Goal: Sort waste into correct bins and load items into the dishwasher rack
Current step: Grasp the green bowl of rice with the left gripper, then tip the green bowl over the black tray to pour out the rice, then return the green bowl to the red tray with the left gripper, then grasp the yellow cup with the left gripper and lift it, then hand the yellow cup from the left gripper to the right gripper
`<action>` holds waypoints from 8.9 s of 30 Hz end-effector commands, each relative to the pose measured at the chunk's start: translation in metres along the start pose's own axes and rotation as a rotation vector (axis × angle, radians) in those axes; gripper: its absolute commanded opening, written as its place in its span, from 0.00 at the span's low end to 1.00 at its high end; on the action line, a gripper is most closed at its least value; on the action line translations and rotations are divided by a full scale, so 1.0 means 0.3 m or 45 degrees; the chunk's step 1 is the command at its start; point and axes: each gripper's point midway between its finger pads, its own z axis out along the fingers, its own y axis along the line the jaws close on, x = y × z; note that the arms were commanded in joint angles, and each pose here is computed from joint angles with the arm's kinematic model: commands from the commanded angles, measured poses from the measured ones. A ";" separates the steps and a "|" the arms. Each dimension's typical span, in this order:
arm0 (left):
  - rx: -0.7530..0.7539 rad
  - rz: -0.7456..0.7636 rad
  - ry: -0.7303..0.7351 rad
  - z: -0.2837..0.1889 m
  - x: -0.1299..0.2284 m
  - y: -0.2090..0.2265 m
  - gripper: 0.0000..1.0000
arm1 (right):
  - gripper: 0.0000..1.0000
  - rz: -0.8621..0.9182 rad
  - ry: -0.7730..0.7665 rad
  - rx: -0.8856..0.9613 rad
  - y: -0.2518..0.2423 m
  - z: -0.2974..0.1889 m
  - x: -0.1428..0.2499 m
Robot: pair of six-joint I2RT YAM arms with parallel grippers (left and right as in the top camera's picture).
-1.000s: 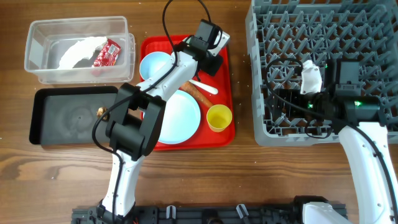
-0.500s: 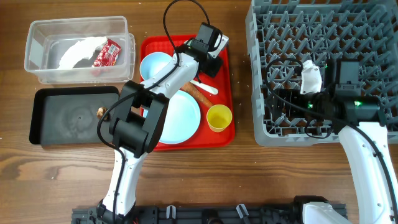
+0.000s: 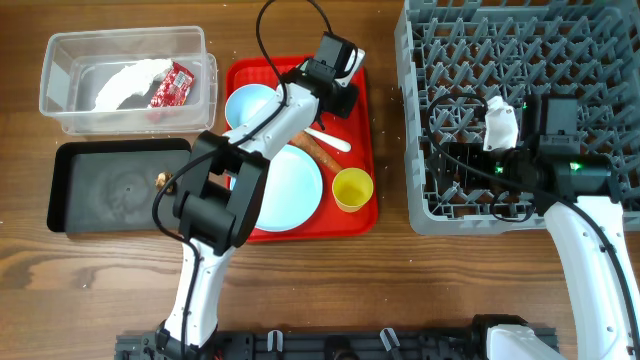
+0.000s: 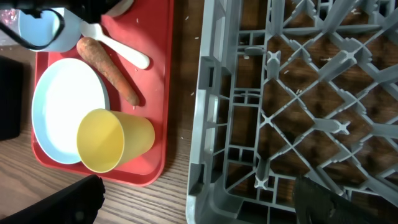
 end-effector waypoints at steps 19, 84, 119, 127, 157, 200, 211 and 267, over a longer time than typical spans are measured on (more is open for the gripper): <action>-0.096 -0.763 0.038 -0.835 0.019 0.206 0.04 | 1.00 -0.005 -0.011 0.012 -0.001 -0.001 -0.018; 0.957 -1.791 -0.547 -0.979 0.659 1.043 0.04 | 1.00 0.054 0.060 0.009 0.001 -0.002 0.029; 1.219 -1.764 -0.691 -1.168 0.531 0.959 0.04 | 1.00 0.066 0.050 0.009 0.001 -0.001 0.022; 0.830 -1.312 -0.513 -1.154 0.206 0.760 0.04 | 1.00 0.058 0.031 0.008 0.001 -0.001 0.010; -0.131 -0.103 -0.230 -0.072 0.030 0.026 0.22 | 1.00 0.053 0.053 0.014 -0.002 -0.002 0.024; 0.177 -0.411 0.330 -0.489 0.325 -0.136 0.51 | 1.00 0.071 0.002 0.007 0.002 -0.001 -0.009; 0.317 -0.183 0.447 -0.550 0.407 -0.203 0.55 | 1.00 0.069 -0.005 0.006 0.002 -0.001 -0.014; 1.799 -0.428 0.013 -0.991 0.025 -0.221 0.04 | 0.81 -0.461 -0.406 -1.077 0.675 -0.142 -0.252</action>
